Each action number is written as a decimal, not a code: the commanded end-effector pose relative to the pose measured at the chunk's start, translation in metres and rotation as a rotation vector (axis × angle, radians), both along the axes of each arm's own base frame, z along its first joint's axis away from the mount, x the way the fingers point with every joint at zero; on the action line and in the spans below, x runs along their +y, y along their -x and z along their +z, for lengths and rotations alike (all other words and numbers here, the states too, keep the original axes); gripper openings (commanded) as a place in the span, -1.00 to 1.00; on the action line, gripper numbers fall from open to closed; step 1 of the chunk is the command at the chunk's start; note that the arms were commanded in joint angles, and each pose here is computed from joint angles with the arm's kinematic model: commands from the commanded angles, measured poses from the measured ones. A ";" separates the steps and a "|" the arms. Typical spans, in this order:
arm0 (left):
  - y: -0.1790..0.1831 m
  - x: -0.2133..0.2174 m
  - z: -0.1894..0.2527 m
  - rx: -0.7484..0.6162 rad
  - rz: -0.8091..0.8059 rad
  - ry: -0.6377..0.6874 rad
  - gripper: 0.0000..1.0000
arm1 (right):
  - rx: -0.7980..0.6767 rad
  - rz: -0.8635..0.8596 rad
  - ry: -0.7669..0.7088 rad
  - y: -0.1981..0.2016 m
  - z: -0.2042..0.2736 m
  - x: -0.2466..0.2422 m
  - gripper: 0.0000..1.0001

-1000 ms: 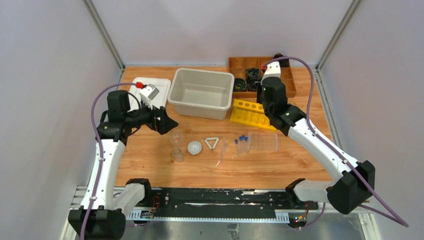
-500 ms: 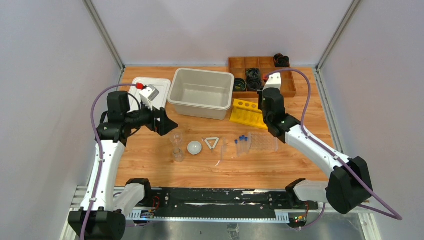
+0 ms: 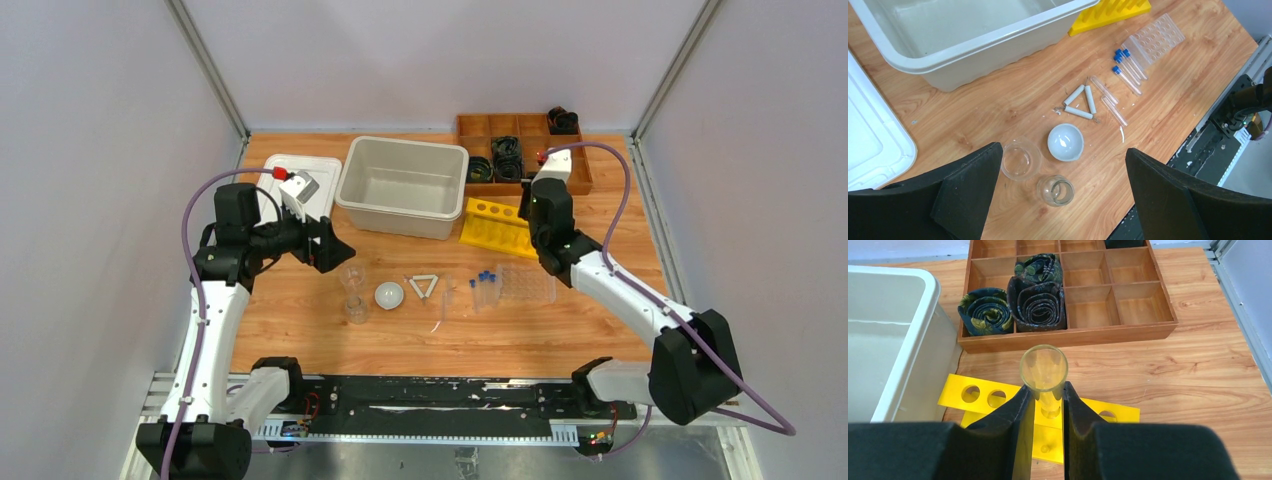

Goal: Organize the chemistry lab equipment

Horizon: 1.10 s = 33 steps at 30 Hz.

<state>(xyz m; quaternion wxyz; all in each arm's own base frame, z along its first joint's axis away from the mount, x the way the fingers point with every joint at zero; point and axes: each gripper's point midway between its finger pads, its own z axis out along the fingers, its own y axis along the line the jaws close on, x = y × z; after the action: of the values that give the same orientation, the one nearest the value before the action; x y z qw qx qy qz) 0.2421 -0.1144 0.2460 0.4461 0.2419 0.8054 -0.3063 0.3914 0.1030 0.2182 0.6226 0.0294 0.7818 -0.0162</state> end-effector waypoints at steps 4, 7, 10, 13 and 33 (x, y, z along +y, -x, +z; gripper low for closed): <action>-0.001 0.002 0.009 -0.034 0.005 -0.014 1.00 | 0.022 0.012 -0.028 -0.007 -0.013 0.003 -1.00; -0.001 0.003 0.009 -0.034 0.007 -0.017 1.00 | 0.049 0.017 -0.013 -0.008 -0.024 0.004 -1.00; -0.001 0.003 0.007 -0.035 0.009 -0.022 1.00 | 0.071 0.011 0.001 -0.007 -0.033 0.003 -1.00; -0.001 0.004 0.006 -0.037 0.010 -0.027 1.00 | 0.087 0.012 0.009 -0.007 -0.041 0.003 -1.00; -0.002 0.007 0.006 -0.040 0.022 -0.044 1.00 | 0.148 0.035 0.005 -0.001 -0.065 0.007 -0.60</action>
<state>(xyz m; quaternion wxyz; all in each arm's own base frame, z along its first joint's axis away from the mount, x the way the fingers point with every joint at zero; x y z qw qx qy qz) 0.2444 -0.1089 0.2428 0.4490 0.2424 0.8109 -0.2866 0.3945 0.1155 0.1538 0.5630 0.0018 0.8264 -0.0122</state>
